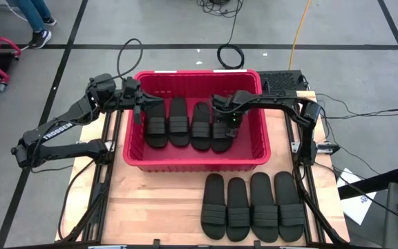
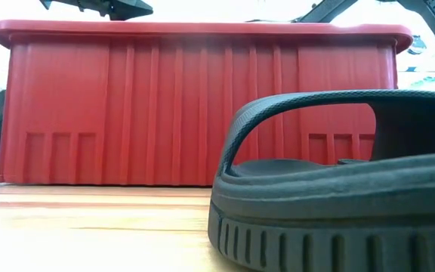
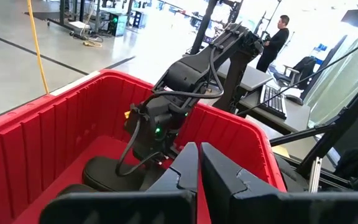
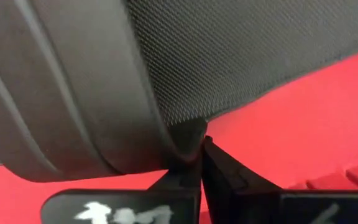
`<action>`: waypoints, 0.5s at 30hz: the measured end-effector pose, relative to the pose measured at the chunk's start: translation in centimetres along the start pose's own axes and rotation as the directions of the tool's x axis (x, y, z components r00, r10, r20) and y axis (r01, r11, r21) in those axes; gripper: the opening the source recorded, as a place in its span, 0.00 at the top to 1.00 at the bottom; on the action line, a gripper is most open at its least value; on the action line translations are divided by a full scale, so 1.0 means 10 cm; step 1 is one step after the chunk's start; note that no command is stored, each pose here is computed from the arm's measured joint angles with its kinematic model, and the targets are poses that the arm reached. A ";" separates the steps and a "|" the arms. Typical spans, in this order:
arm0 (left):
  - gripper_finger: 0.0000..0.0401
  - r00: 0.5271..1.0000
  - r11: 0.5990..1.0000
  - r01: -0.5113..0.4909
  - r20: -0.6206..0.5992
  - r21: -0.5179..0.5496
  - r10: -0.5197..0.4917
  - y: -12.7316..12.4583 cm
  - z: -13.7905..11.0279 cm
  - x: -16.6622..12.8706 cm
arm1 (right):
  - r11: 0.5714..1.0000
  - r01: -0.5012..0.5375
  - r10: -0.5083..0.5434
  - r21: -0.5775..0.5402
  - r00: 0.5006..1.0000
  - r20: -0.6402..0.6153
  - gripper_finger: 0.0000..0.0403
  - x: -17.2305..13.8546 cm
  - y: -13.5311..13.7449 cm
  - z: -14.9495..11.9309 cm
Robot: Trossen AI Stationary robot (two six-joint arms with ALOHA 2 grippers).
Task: Pick and place slides into bin
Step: Put the slipper into the bin, then put the slipper on top of the slipper inside the bin
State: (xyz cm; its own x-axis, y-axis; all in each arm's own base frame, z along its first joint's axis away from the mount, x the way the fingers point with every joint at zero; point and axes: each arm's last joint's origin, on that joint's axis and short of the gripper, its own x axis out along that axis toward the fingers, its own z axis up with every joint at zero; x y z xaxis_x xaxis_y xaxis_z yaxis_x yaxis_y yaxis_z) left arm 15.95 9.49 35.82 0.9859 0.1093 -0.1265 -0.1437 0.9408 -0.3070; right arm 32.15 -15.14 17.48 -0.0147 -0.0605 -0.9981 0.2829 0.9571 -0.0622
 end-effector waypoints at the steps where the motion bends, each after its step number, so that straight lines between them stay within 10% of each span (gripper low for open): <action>1: 0.96 1.000 1.000 0.000 0.000 -0.001 0.000 0.00 0.00 0.00 | 1.000 -0.011 0.012 -0.002 1.000 0.012 1.00 0.00 0.00 0.01; 15: 0.97 1.000 0.998 0.000 -0.011 0.063 0.001 0.00 -0.01 0.00 | 0.993 0.062 -0.076 0.100 0.987 0.141 1.00 -0.46 -0.06 -0.12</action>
State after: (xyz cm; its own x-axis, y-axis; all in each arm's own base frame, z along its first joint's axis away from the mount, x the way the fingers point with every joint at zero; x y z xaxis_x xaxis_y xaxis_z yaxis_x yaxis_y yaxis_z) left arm 15.95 9.46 35.69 0.9848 0.1065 -0.1374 -0.1381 0.9593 -0.2464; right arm 30.86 -15.05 22.13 0.0994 -0.1720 -0.9801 0.3757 0.9185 -0.1231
